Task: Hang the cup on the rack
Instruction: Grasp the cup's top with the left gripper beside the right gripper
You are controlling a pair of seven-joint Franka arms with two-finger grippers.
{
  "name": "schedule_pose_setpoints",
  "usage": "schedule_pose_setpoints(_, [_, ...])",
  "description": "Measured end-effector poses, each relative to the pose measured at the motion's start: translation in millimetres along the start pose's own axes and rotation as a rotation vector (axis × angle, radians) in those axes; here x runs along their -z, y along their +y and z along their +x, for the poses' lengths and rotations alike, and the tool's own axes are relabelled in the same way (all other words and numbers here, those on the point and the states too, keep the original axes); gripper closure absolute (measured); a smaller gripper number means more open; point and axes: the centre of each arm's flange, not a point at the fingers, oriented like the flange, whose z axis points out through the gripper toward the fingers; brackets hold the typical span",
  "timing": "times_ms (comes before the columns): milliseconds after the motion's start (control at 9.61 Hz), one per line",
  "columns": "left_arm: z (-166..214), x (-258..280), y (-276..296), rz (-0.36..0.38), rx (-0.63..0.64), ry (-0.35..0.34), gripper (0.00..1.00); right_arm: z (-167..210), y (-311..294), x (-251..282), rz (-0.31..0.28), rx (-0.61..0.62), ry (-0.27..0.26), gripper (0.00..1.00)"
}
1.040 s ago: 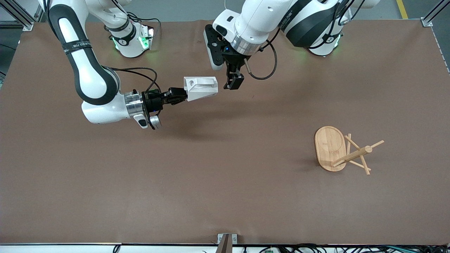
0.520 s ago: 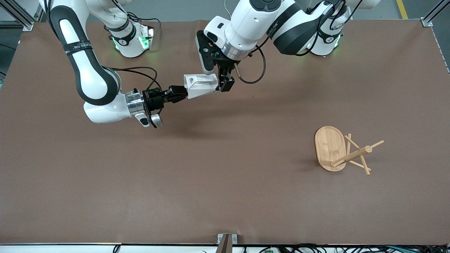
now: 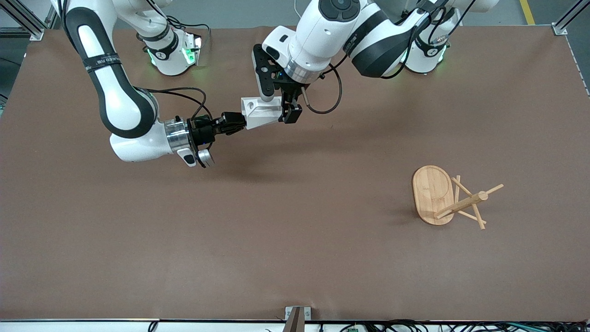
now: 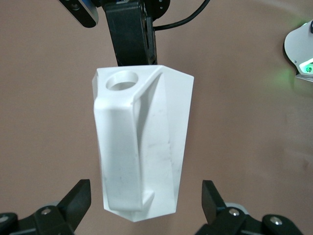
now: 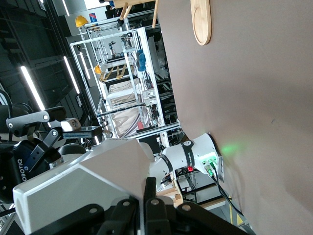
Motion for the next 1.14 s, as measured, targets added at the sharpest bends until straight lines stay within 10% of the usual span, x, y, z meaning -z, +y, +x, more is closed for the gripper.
schedule_pose_setpoints(1145, [10,-23,10,0.016,0.013,-0.031,0.03,-2,2,0,0.000,0.007,-0.001,0.96])
